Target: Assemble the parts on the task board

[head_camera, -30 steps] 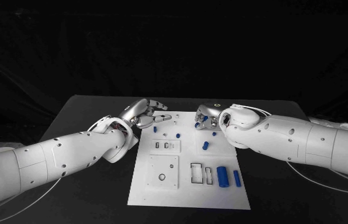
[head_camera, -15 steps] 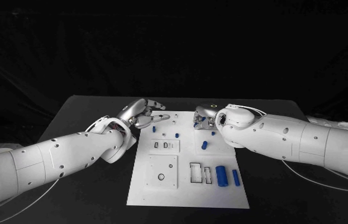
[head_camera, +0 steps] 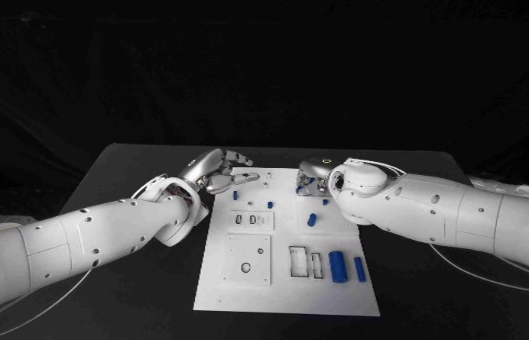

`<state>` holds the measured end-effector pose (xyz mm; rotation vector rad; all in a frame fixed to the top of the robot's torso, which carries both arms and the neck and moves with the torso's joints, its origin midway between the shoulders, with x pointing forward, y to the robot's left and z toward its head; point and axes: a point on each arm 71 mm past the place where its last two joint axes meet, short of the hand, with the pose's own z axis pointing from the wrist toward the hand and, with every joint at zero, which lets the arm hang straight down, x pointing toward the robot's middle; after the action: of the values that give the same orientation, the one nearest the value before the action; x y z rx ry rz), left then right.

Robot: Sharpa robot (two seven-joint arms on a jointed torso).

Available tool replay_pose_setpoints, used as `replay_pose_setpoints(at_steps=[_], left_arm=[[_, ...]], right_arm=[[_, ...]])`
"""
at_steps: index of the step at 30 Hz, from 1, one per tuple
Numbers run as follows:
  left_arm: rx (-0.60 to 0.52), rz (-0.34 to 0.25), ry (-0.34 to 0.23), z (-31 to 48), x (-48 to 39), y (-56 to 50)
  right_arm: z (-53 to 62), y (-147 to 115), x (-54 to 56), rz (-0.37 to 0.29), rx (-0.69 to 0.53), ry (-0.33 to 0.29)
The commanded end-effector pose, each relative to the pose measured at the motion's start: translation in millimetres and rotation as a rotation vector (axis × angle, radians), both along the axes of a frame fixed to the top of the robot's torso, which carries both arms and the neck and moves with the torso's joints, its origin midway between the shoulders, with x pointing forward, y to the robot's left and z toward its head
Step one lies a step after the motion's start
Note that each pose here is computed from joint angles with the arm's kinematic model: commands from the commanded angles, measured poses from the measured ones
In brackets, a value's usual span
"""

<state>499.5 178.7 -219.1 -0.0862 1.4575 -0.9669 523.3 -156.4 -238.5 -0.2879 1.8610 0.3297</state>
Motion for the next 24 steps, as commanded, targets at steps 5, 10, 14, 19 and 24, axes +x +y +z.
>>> replay_pose_setpoints(at_steps=[5, 10, 14, 19, 24], left_arm=[[0.0, -0.004, -0.008, 0.7, -0.2, -1.4], [0.0, -0.004, -0.007, 0.6, -0.3, -1.3], [0.0, -0.005, -0.009, 0.6, -0.3, -1.3], [0.0, -0.007, -0.01, 0.7, -0.4, -1.4], [0.0, -0.01, -0.01, 0.7, -0.6, -1.5]], right_arm=[[-1.1, -1.7, -0.4, -0.013, -0.027, -0.008], [-1.7, -2.9, -0.5, -0.016, -0.034, -0.003], [-2.2, -3.3, -0.6, -0.015, -0.037, 0.001], [-2.1, -2.5, -1.2, -0.007, -0.032, 0.002], [-2.1, -1.6, -1.7, -0.001, -0.029, 0.004]])
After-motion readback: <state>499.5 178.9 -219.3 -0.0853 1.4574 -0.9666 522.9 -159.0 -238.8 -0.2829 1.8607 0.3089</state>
